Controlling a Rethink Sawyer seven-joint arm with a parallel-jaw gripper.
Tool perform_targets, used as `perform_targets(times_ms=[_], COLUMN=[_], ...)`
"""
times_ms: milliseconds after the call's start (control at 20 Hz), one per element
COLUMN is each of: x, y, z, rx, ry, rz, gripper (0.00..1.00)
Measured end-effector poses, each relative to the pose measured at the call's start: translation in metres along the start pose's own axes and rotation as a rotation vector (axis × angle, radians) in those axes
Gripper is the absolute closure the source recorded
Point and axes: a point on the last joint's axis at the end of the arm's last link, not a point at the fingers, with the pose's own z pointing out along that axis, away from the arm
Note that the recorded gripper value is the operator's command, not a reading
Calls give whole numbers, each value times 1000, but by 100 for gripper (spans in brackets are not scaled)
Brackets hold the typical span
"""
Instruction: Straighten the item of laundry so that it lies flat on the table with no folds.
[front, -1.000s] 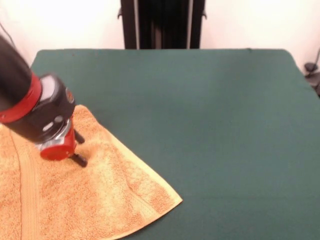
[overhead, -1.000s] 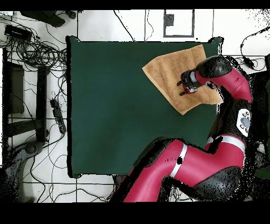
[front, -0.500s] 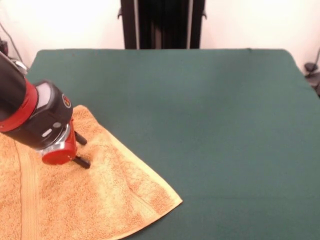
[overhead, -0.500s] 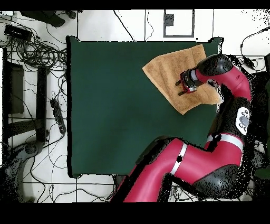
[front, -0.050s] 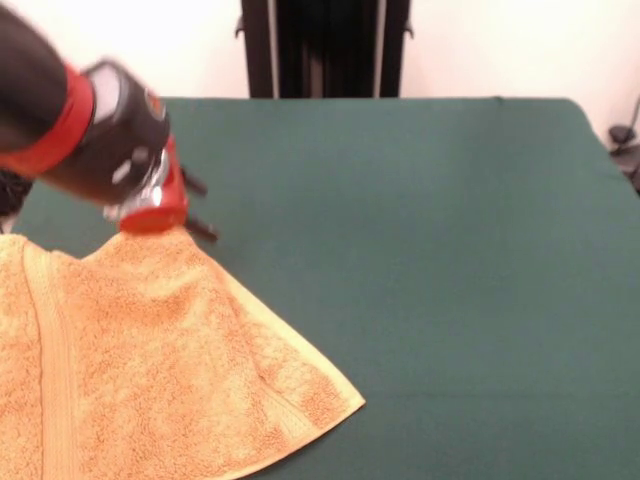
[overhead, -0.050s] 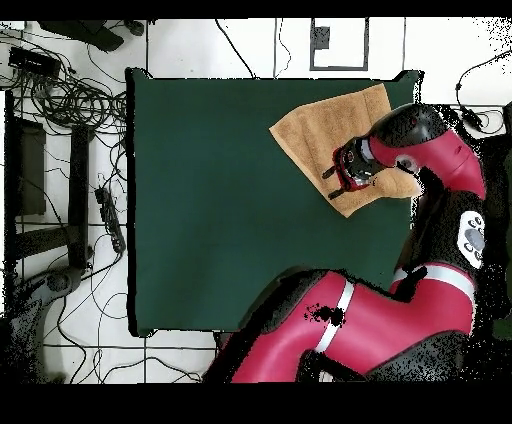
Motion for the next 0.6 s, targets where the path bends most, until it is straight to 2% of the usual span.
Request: perform_targets(times_ms=[150,300,400,500,550,600], x=[13,23,16,12,1,-3], y=[-15,-35,-48,-50,-50,-50], z=[-11,-28,-47,-52,-64,-69], rx=[16,31,18,5,-32,-50], ry=[-6,-43,-156,-197,-292,-334], rz=[16,36,47,47,43,40], gripper=[0,0,0,0,0,0])
